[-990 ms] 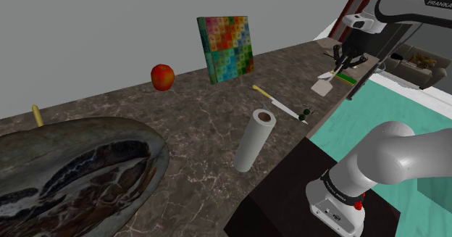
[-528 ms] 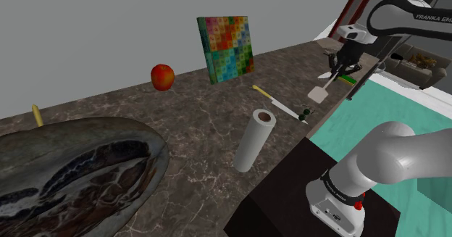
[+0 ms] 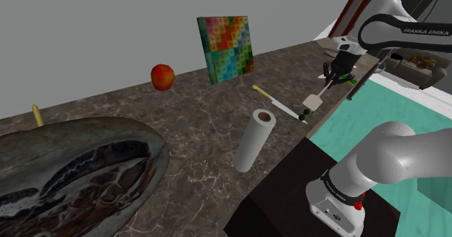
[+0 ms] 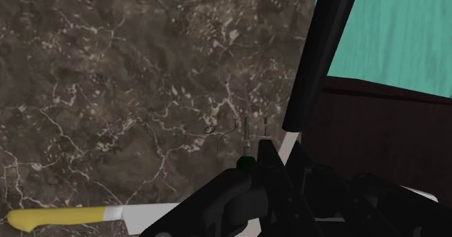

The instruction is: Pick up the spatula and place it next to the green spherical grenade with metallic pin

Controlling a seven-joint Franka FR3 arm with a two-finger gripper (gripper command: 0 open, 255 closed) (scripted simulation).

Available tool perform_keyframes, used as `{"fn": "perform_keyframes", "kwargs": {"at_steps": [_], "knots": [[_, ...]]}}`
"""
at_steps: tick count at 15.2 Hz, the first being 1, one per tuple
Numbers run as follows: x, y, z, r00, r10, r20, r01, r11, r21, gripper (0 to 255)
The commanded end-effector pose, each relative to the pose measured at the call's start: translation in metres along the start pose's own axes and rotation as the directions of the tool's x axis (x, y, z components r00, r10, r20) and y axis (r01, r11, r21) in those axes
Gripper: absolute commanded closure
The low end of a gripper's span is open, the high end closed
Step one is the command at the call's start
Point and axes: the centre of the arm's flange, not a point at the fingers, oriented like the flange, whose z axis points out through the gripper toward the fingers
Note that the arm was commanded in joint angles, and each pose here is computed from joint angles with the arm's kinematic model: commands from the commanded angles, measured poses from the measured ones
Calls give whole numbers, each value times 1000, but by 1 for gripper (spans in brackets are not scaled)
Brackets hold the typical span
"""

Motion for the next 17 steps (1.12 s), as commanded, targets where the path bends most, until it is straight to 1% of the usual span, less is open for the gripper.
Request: {"fn": "perform_keyframes", "kwargs": {"at_steps": [1,17], "knots": [[1,0,11,1000,0,0,0,1000,-1,255],[7,0,95,1000,0,0,0,1000,-1,255]]}}
